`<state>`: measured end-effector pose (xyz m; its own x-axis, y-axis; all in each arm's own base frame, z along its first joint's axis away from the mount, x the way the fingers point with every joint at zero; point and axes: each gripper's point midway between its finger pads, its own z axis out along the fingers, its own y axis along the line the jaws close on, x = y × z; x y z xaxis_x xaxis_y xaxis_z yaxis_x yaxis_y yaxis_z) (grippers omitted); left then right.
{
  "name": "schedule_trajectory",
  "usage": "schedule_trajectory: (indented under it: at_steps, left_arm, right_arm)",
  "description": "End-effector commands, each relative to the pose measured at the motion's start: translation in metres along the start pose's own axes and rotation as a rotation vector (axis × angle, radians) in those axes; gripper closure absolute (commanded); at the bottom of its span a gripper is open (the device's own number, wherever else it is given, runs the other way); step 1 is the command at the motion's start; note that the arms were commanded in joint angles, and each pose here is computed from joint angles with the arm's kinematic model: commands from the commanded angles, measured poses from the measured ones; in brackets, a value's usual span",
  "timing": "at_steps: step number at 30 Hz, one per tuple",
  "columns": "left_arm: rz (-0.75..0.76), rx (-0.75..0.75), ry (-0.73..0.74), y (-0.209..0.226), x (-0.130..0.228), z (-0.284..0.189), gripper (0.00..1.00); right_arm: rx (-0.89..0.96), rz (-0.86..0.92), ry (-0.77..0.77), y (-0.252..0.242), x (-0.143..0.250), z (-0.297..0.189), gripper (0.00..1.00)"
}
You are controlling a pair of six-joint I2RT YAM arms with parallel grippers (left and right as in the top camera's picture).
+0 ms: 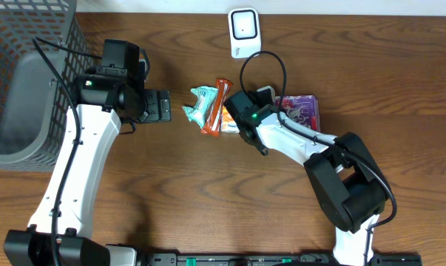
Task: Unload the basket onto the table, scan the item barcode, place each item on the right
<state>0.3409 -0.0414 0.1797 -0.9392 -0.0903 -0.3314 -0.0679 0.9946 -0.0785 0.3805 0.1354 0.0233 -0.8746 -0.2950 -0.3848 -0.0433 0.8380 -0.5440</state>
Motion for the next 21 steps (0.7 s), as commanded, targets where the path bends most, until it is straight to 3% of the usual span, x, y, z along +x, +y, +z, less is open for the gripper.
schedule_trajectory:
  at_steps: [1, 8, 17, 21]
  left_arm:
    - [-0.009, -0.018, 0.007, 0.003, 0.001, 0.002, 0.02]
    - [-0.009, -0.018, 0.007, 0.003, 0.001, 0.002, 0.02]
    - [-0.009, -0.019, 0.007, 0.004, 0.001, 0.002, 0.02]
    - [-0.010, -0.018, 0.006, 0.003, 0.001, 0.002, 0.02]
  right_arm:
    - [-0.026, 0.014, 0.004, 0.001, -0.003, -0.010, 0.99]
    - [-0.172, 0.137, -0.097, -0.020, -0.057, -0.072, 0.99]
    - [-0.609, 0.258, -0.078, -0.017, -0.077, -0.121, 0.99]
    - [-0.948, 0.282, 0.017, 0.005, -0.074, -0.139, 0.99]
